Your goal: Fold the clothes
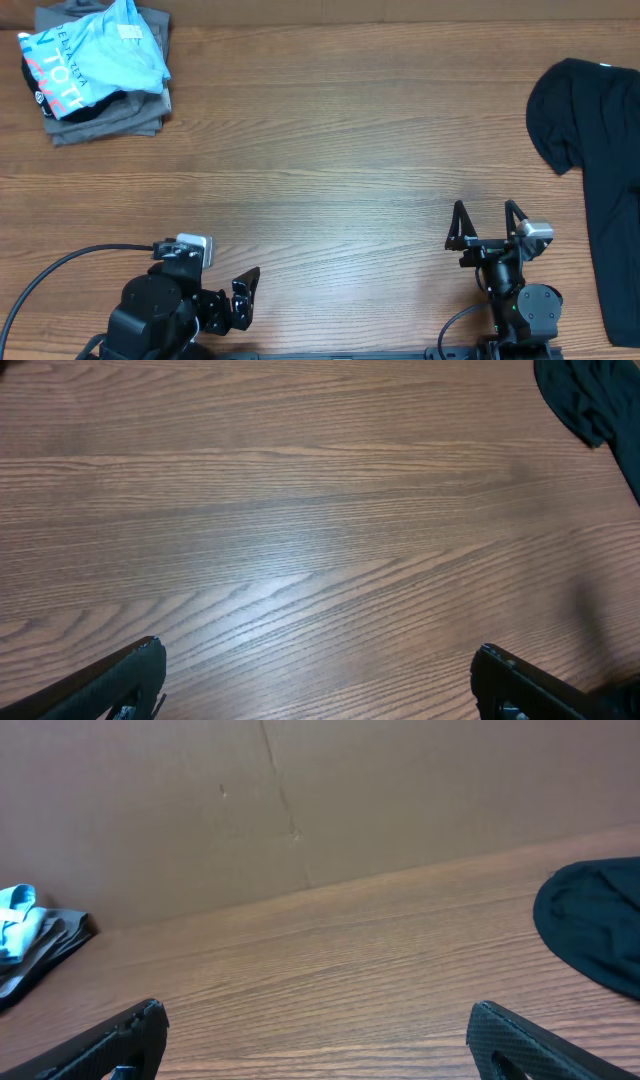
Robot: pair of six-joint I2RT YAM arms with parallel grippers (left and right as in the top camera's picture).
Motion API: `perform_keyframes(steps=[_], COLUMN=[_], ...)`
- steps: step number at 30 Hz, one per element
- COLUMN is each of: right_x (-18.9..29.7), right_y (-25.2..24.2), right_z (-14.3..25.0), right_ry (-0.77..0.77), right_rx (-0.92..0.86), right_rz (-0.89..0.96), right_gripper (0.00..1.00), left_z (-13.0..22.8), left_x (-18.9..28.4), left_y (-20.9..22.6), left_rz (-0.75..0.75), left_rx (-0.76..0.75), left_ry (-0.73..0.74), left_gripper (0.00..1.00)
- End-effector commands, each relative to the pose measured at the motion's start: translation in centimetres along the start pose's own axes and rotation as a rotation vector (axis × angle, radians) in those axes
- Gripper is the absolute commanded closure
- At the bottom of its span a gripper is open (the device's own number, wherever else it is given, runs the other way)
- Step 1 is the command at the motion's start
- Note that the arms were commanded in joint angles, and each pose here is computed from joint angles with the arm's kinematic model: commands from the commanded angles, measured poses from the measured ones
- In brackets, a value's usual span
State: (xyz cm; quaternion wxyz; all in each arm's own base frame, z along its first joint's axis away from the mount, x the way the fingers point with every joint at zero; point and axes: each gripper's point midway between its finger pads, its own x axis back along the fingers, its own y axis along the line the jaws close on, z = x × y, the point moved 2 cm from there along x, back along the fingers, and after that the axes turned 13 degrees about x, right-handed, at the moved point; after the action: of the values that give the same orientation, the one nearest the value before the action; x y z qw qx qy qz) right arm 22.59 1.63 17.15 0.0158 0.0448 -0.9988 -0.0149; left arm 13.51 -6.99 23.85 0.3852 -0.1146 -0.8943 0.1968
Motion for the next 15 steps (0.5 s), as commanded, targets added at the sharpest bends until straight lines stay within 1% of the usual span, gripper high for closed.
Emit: perform_keyframes(steps=[1, 3, 6, 11, 12, 15], right_x=[0.0, 0.0, 0.0, 0.0, 0.0, 0.0], right_y=[-0.1, -0.1, -0.1, -0.1, -0.1, -0.1], right_z=[0.1, 0.1, 0.1, 0.1, 0.1, 0.1], right_ry=[-0.008, -0.008, -0.008, -0.008, -0.008, -0.008], right_rx=[0.004, 0.004, 0.004, 0.004, 0.004, 0.004], right_rz=[0.007, 0.007, 0.007, 0.007, 0.007, 0.007], right_gripper=[0.0, 0.0, 0.0, 0.0, 0.0, 0.0], left_z=[0.0, -0.3, -1.3, -3.2, -3.5, -3.9], left_x=[0.1, 0.1, -0.6, -3.8, -5.1, -6.8], left_y=[0.0, 0.3, 0.0, 0.1, 0.4, 1.4], left_rz=[0.001, -0.018, 0.001, 0.056, 0.091, 0.121], left_rx=[0.004, -0.007, -0.025, -0.071, -0.089, -0.083], left_ry=[-0.006, -0.028, -0.083, -0.237, -0.298, -0.417], left_gripper=[0.0, 0.0, 0.0, 0.0, 0.0, 0.0])
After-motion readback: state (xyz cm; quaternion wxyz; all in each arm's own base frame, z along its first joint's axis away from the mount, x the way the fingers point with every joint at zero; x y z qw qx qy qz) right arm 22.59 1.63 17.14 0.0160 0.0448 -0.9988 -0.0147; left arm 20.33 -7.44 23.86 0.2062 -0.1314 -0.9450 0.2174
